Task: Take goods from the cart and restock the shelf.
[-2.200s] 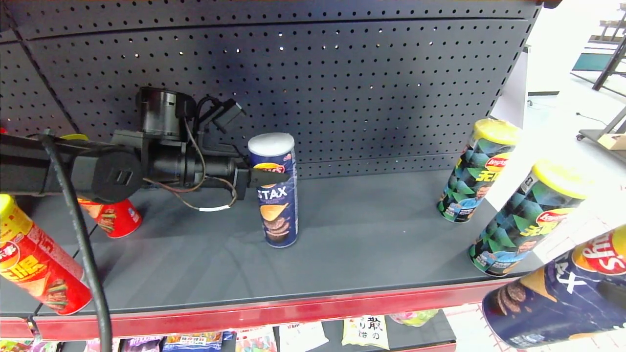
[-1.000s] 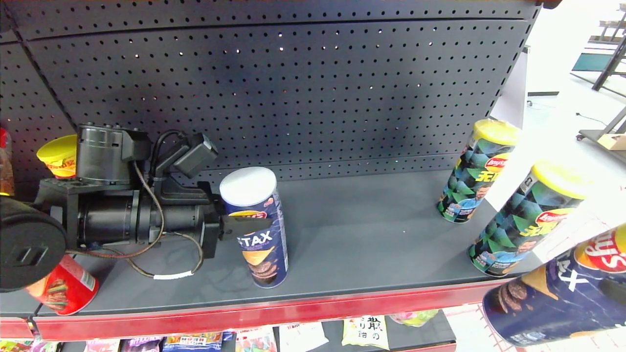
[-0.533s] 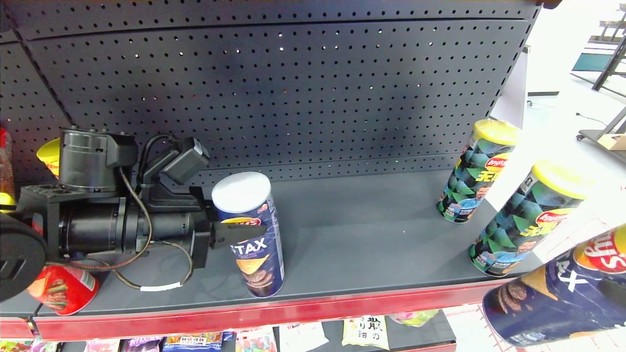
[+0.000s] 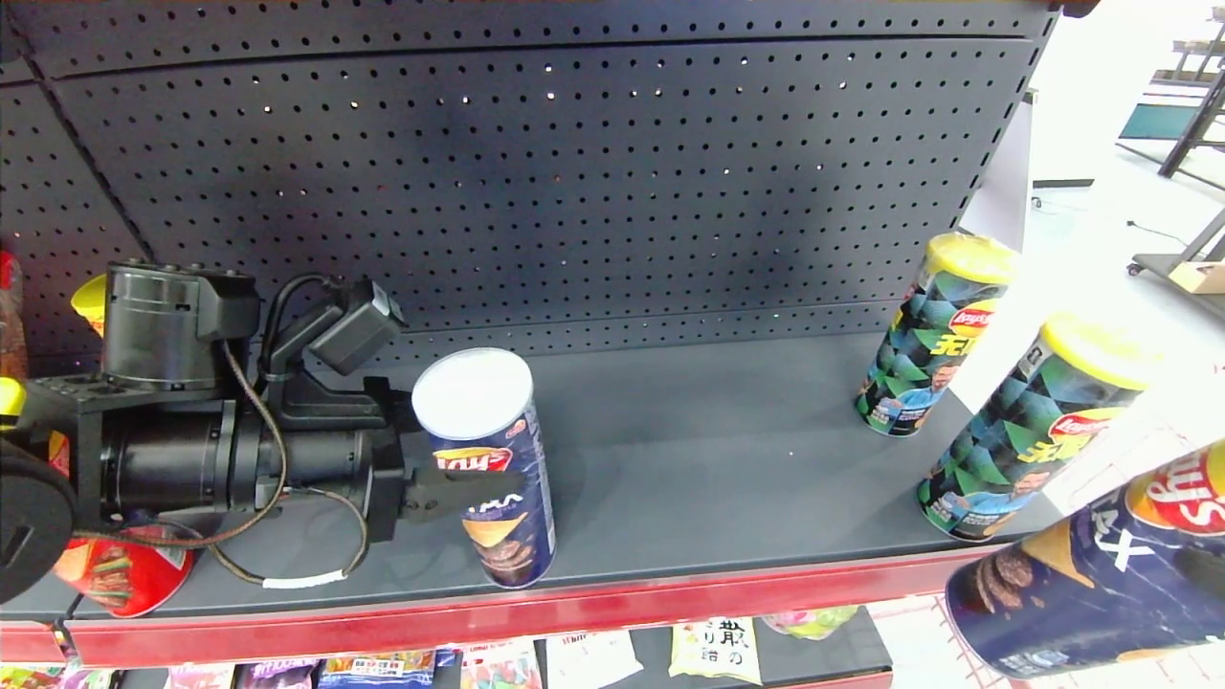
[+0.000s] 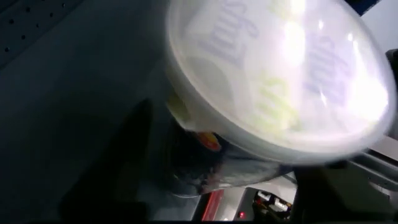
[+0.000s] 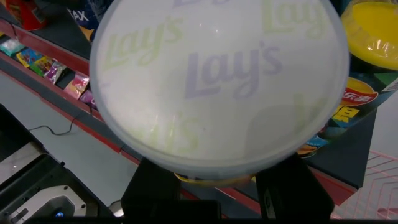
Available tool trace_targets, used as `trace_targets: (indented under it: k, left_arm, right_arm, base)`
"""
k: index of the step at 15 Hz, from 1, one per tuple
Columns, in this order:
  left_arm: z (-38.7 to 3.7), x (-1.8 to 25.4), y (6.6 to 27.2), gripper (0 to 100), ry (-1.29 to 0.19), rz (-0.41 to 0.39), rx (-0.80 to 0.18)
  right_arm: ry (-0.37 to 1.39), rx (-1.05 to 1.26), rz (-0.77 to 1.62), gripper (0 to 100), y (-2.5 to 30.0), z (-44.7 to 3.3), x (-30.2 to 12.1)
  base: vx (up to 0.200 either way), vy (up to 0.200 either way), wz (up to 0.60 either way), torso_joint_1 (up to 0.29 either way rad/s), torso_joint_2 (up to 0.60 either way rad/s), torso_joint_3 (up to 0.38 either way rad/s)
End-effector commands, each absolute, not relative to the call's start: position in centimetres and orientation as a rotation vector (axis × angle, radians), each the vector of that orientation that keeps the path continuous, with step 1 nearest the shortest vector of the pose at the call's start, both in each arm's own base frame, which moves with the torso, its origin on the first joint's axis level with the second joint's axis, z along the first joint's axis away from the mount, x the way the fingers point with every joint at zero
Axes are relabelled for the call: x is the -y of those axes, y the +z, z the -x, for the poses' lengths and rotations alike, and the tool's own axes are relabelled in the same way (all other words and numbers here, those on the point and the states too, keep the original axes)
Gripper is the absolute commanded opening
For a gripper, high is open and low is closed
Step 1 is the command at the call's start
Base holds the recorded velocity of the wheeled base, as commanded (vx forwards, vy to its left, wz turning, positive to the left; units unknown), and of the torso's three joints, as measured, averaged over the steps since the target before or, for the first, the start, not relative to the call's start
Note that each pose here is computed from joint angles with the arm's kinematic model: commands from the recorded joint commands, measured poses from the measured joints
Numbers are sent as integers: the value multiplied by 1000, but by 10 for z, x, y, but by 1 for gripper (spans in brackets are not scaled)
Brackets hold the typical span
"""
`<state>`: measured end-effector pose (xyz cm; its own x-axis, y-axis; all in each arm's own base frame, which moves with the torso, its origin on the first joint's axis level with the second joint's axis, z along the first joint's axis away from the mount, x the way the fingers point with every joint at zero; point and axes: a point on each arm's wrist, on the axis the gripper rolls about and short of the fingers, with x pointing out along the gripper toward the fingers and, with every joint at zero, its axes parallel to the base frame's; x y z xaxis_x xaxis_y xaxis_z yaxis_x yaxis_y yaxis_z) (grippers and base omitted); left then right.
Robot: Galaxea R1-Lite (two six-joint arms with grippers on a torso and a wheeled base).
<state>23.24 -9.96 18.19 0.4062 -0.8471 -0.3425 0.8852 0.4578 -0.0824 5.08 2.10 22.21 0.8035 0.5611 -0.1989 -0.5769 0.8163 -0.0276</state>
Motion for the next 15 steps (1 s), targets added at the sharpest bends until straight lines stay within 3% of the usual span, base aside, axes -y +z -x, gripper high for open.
trace_targets:
  k: [1, 11, 15]
  left_arm:
    - [-228, 99, 184, 100, -1091, -124, -348]
    - [-185, 66, 184, 100, -966, -128, -324]
    - [-145, 37, 183, 100, -806, -141, -268]
  right_arm:
    - [611, -188, 88, 0, 221, -51, -21]
    - [612, -213, 88, 0, 214, -51, -21]
    - [616, -229, 90, 0, 207, -50, -21]
  base:
    - [0, 0, 0, 0, 0, 0]
    - [0, 0, 0, 0, 0, 0]
    - [0, 0, 0, 0, 0, 0]
